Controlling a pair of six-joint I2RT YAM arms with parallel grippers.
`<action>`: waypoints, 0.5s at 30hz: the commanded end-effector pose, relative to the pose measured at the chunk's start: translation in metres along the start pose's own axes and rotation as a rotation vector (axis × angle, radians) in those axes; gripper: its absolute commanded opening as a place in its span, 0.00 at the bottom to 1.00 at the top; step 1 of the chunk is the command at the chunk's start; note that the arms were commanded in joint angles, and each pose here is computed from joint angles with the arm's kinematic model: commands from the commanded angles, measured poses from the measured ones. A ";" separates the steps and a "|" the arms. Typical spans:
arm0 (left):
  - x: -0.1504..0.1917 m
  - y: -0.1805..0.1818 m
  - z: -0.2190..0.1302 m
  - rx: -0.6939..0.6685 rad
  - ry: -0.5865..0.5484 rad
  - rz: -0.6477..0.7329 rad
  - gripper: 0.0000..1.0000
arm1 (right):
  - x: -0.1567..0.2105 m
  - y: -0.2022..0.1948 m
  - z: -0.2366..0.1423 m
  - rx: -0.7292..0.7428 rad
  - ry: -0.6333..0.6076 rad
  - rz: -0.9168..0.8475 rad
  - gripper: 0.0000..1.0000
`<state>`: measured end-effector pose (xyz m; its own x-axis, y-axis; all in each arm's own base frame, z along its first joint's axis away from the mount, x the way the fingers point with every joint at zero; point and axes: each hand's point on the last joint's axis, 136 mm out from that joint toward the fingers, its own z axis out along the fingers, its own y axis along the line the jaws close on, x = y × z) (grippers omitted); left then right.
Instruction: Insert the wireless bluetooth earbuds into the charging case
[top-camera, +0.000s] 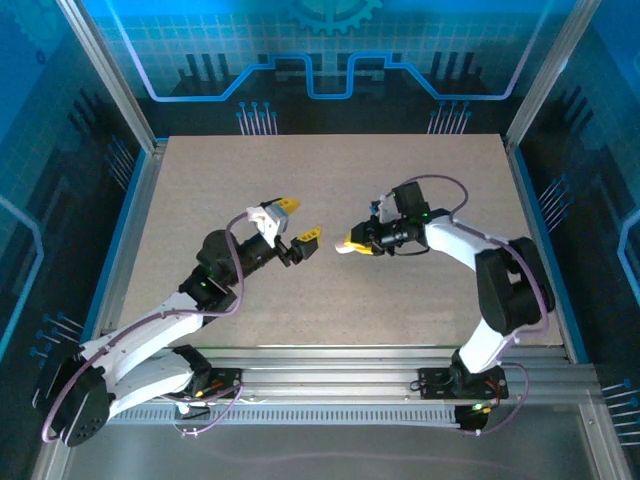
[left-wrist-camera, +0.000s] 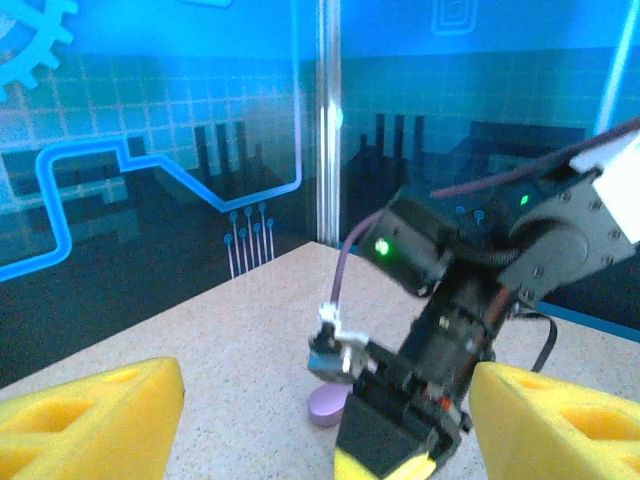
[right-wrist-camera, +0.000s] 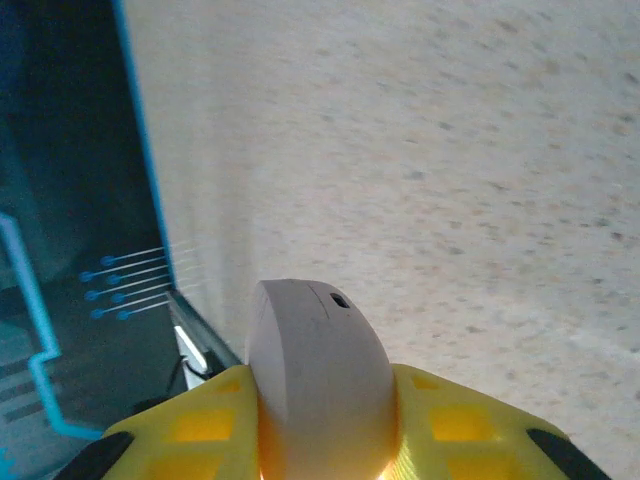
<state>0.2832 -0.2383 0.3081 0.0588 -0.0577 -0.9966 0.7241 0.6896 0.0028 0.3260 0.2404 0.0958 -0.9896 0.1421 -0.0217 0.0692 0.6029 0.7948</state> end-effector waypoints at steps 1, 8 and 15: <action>-0.010 0.008 0.000 -0.054 0.015 -0.033 0.78 | -0.002 -0.008 0.020 0.009 0.000 -0.019 0.14; -0.009 0.009 0.000 -0.061 0.022 -0.037 0.80 | 0.009 -0.034 0.042 0.111 0.036 0.001 0.17; -0.007 0.011 0.000 -0.070 0.032 -0.041 0.80 | 0.021 -0.054 0.045 0.180 0.073 0.011 0.21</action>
<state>0.2907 -0.2324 0.2966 -0.0159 -0.0364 -0.9992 0.6856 0.7270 -0.0374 0.3161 0.2503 0.0377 -0.9925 0.1200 0.0249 0.1019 0.6950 0.7118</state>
